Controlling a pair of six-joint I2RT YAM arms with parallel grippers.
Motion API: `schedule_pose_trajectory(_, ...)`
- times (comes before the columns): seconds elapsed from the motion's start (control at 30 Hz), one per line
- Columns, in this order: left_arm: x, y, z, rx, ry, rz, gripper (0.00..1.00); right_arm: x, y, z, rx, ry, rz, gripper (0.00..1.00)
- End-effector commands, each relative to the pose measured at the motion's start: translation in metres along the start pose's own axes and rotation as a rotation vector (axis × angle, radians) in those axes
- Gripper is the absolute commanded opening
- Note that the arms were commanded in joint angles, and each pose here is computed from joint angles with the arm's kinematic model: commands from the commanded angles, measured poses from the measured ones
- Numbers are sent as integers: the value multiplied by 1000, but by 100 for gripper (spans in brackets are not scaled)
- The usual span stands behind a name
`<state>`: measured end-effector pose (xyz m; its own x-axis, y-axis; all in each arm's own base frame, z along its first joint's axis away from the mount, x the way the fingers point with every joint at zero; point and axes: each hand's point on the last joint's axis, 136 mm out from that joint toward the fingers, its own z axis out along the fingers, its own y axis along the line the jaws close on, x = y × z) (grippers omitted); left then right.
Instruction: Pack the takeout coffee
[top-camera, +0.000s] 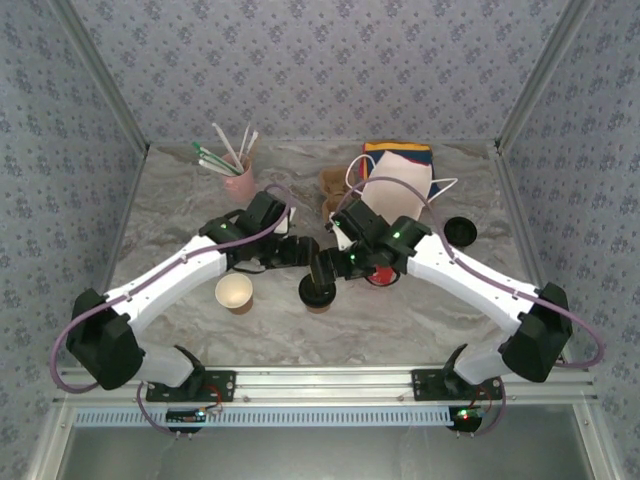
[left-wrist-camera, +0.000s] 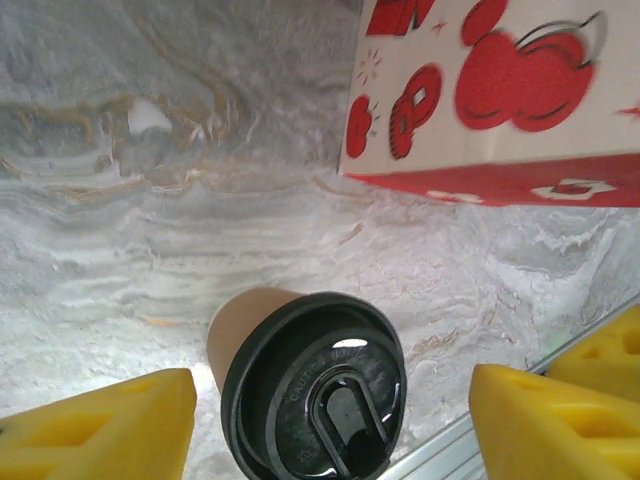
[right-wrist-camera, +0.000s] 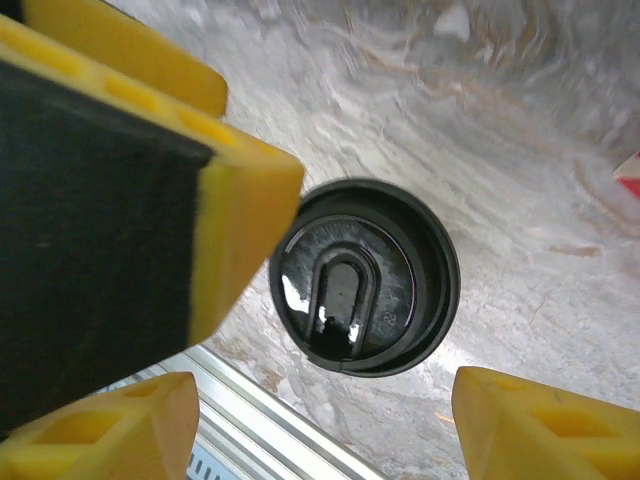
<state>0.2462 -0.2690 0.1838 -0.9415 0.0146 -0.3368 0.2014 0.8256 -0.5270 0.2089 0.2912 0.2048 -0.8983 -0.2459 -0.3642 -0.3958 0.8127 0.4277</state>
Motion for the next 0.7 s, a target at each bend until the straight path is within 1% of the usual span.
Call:
schedule_pose_trajectory(0.0,-24,-19,-32,25,-95,48,80,-17,-1,-40,54,-89,-35,73)
schedule_pose_trajectory(0.03,-25,-18,-37,13,-95,47,83,-22,-2,-51,66,-117,-38,75)
schedule_pose_trajectory(0.07,-31,-21,-42,12,-117,48,90,-27,-3,-60,74,-139,-40,76)
schedule_pose_trajectory(0.13,-43,-28,-53,17,-156,60,99,-35,-5,-80,95,-186,-45,82)
schedule_pose_trajectory(0.27,-63,-39,-70,15,-225,87,100,-50,-17,-116,141,-276,-39,91)
schedule_pose_trajectory(0.43,-82,-48,-85,9,-289,114,100,-61,-46,-157,218,-372,25,96)
schedule_pose_trajectory(0.5,-88,-50,-89,9,-316,120,100,-63,-61,-175,261,-416,66,100)
schedule_pose_trajectory(0.67,-99,-55,-92,-2,-343,145,100,-61,-99,-205,343,-463,187,100)
